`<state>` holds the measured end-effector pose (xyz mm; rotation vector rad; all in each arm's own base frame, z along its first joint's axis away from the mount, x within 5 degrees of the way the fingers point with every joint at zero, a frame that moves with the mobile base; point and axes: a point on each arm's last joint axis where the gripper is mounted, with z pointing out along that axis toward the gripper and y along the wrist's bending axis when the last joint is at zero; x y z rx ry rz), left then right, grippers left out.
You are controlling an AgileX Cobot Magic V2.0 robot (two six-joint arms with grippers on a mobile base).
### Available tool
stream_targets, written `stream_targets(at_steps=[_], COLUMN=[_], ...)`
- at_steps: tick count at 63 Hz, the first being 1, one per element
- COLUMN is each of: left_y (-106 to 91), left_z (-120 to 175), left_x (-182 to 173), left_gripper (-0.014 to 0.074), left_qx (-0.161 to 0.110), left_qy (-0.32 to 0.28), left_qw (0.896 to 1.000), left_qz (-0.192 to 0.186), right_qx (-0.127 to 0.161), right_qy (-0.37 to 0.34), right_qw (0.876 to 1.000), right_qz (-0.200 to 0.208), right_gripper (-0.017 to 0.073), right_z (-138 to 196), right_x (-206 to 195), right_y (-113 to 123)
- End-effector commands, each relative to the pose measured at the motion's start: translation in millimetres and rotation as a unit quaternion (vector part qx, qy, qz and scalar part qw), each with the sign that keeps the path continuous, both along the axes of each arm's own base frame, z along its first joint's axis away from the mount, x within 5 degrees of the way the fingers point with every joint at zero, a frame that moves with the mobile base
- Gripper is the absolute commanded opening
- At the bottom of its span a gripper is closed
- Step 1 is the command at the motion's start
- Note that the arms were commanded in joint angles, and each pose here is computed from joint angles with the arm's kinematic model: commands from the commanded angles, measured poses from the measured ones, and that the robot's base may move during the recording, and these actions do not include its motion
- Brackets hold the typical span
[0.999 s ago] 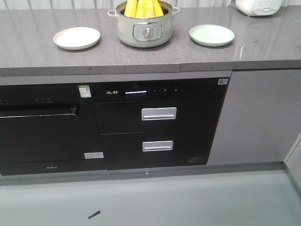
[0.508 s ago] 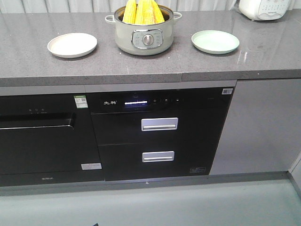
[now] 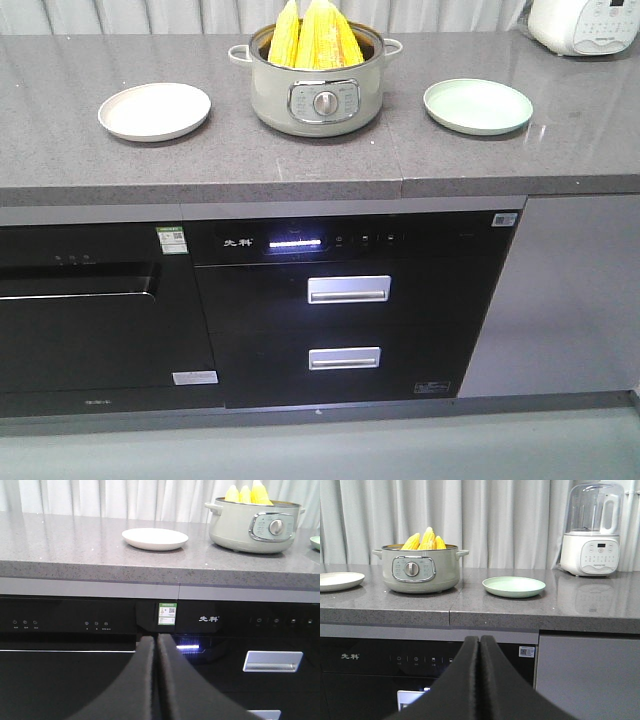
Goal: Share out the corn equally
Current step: 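Drive closer and align the base facing the pot and plates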
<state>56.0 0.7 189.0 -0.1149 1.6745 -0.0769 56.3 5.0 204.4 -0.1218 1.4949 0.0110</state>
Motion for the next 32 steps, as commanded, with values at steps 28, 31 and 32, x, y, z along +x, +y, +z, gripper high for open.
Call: stream_targets(at_steps=[28,31,32], left_y=[0.1,0.1,0.1], left_z=[14.8,14.8,14.8], left_x=[-1.6,-1.6,-1.6], left_gripper=[-0.0006,-0.0006,-0.0006], left_qx=[-0.004,-0.004,-0.004], left_qy=[-0.054,-0.054,-0.054], left_qw=[0.999,0.999,0.999], left_qz=[0.001,0.001,0.001], right_qx=[-0.005,-0.005,-0.005], right_qy=[-0.036,-0.036,-0.036], right_qw=[0.999,0.999,0.999], right_qz=[-0.003,-0.003,-0.003], right_gripper=[-0.0005,-0.0005,-0.0005], right_z=[1.5,1.5,1.5], right_x=[-0.6,-0.6,-0.6], right_y=[-0.1,-0.1,-0.1])
